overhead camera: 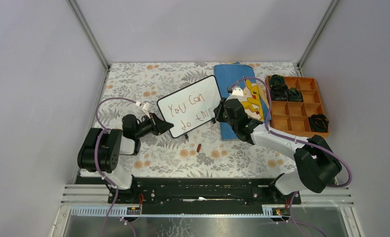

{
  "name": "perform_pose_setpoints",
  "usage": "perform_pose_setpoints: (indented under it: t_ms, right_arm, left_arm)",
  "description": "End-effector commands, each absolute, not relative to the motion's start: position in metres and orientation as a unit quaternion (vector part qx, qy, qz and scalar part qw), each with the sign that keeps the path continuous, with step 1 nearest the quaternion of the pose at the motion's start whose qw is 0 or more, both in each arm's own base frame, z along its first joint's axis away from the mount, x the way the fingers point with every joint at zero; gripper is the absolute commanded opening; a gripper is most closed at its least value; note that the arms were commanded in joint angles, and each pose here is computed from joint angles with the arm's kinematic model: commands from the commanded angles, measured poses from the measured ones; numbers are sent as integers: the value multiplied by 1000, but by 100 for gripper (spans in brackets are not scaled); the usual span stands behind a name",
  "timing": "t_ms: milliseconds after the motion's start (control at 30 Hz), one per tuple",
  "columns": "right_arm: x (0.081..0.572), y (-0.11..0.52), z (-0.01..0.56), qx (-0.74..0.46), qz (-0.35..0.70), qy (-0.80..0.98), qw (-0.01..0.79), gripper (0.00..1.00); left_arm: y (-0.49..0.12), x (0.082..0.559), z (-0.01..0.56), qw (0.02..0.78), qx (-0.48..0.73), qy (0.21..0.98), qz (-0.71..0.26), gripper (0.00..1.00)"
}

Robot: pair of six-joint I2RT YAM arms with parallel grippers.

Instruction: Write a sentence on the whiteboard

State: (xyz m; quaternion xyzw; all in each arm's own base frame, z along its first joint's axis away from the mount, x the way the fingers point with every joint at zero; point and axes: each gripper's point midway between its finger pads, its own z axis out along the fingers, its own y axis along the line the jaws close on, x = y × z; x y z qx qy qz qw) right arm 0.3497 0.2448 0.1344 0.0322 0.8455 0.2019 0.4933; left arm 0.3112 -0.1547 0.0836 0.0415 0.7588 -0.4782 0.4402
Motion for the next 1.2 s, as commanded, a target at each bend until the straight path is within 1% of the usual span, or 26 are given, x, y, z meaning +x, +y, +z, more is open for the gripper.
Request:
perform_pose_setpoints:
  t_ms: [0,700,1167]
  right_arm:
    - [354,249,143,34,217,836,502,0]
    - [355,225,125,55,154,852,497,0]
    - [353,230,120,39,160,859,485,0]
  left_arm:
    - [-153,314,74,434,37,771,-465,25]
    - [-153,314,73,433,37,771,-465,25]
    - [-154,314,73,432,37,772,-465,25]
